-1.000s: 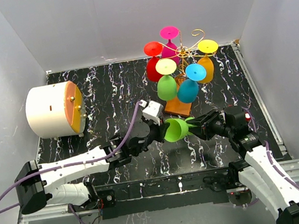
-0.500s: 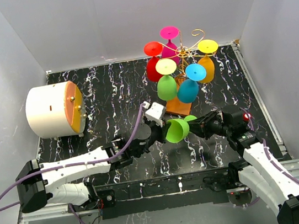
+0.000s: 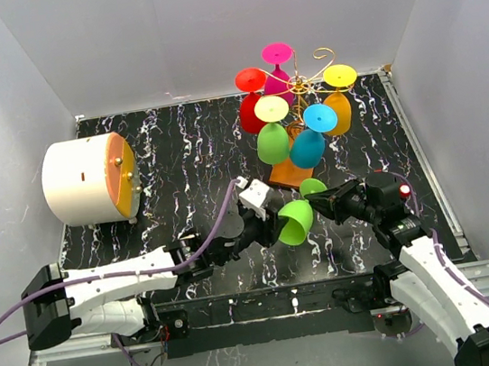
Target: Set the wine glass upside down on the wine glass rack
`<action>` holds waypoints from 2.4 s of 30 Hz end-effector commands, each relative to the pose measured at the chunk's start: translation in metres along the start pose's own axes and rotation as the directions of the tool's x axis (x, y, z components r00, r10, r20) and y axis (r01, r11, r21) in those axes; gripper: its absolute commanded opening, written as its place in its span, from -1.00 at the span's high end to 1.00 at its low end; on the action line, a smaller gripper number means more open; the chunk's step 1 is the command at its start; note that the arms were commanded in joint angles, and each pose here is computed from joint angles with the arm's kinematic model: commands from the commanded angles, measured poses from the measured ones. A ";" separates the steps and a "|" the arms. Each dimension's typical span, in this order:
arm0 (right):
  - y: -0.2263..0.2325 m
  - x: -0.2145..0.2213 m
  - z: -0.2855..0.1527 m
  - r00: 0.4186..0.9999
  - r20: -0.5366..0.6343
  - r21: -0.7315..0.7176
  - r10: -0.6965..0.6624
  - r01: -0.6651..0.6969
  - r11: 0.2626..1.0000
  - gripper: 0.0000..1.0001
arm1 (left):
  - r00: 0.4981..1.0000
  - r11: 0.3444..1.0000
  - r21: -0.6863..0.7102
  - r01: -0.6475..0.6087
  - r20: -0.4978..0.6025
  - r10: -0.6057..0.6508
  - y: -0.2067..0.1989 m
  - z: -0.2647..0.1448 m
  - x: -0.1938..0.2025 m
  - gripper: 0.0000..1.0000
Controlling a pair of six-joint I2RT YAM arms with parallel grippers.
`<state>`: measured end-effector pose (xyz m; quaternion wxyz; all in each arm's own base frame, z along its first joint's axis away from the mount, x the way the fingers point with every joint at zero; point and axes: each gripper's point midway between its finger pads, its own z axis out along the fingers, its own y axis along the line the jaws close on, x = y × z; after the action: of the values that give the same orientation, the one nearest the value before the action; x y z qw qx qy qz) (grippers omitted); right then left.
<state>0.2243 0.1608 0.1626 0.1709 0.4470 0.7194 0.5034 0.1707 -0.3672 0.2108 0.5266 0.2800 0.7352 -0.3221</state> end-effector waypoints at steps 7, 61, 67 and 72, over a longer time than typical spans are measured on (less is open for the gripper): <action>0.025 -0.024 -0.024 0.972 0.218 -0.062 -0.090 0.106 0.992 1.00 | 0.993 0.996 0.025 0.088 0.075 -0.090 0.000 -0.022 -0.018 -0.16; 0.189 0.021 -0.163 -0.256 0.730 0.151 -0.634 0.965 -0.216 1.00 | 0.539 0.433 0.363 0.825 -0.277 -0.796 -0.061 0.003 -0.198 -0.47; 0.185 0.034 -0.154 -0.287 0.705 0.102 -0.648 0.946 -0.307 1.00 | 0.509 0.383 0.390 0.837 -0.302 -0.806 -0.068 -0.002 -0.212 -0.33; 0.183 0.044 -0.148 -0.269 0.706 0.040 -0.656 0.939 -0.342 1.00 | 0.452 0.298 0.417 0.859 -0.344 -0.823 -0.073 -0.007 -0.214 -0.07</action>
<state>0.1987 0.1190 0.3648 0.7547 -0.2102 0.5765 0.2323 0.1876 -0.4303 0.4010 0.1802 -0.0045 0.7032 -0.6878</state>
